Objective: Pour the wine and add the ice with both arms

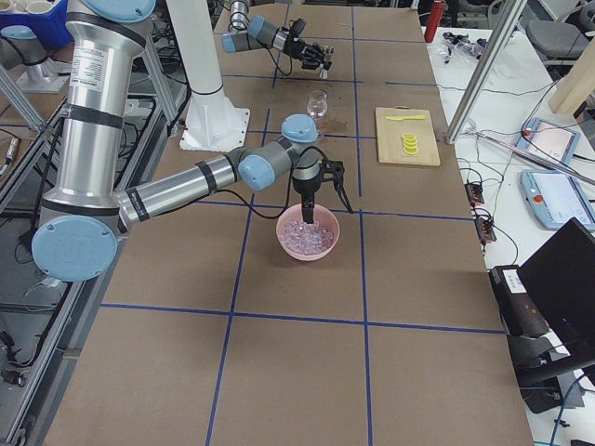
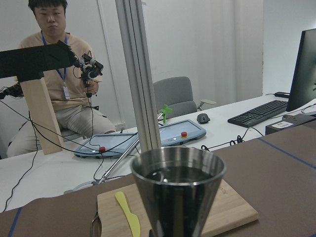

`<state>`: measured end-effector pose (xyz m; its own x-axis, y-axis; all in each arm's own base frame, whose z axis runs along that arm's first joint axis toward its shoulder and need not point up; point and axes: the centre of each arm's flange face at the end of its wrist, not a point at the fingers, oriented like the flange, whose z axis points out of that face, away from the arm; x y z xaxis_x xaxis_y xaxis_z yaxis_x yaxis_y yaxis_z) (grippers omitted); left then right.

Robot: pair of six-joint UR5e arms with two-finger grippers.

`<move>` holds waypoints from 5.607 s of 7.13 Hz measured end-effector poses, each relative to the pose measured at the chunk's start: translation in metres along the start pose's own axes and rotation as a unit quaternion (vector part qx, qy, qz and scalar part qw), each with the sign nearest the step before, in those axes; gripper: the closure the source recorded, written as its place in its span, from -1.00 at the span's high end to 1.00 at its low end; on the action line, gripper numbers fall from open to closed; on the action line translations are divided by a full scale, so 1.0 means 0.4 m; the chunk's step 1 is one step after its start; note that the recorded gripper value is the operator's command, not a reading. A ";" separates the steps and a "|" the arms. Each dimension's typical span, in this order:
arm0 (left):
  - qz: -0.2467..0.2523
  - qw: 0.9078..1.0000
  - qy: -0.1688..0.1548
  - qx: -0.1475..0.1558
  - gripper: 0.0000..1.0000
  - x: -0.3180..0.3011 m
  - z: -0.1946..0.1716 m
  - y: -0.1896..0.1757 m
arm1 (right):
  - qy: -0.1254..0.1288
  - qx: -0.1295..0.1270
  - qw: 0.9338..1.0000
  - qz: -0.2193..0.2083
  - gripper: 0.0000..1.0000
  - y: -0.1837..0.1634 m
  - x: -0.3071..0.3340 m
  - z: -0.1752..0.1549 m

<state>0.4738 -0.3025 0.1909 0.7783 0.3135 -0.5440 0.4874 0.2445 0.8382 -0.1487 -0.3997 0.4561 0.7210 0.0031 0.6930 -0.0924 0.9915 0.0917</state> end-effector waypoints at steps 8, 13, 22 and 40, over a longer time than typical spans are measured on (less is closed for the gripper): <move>0.209 0.978 -0.026 0.008 -1.00 0.113 -0.036 0.058 | 0.000 0.000 1.000 0.001 1.00 -0.002 -0.002 0.000; 0.346 0.937 -0.045 0.000 -1.00 0.158 -0.029 0.044 | 0.000 0.000 1.000 0.002 1.00 -0.002 -0.002 0.001; 0.479 0.873 -0.085 -0.009 -1.00 0.119 0.018 0.026 | -0.007 -0.005 1.000 0.002 1.00 -0.002 -0.008 0.000; 0.426 0.895 -0.130 0.036 -1.00 0.074 0.011 -0.038 | -0.017 0.003 1.000 0.002 1.00 -0.018 -0.040 -0.013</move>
<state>0.4913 -0.3009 0.1622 0.9408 0.1306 0.3128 -0.3096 -0.0444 0.9498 -0.1561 -0.4061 0.4405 0.6967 0.0023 0.7173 -0.0992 0.9907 0.0932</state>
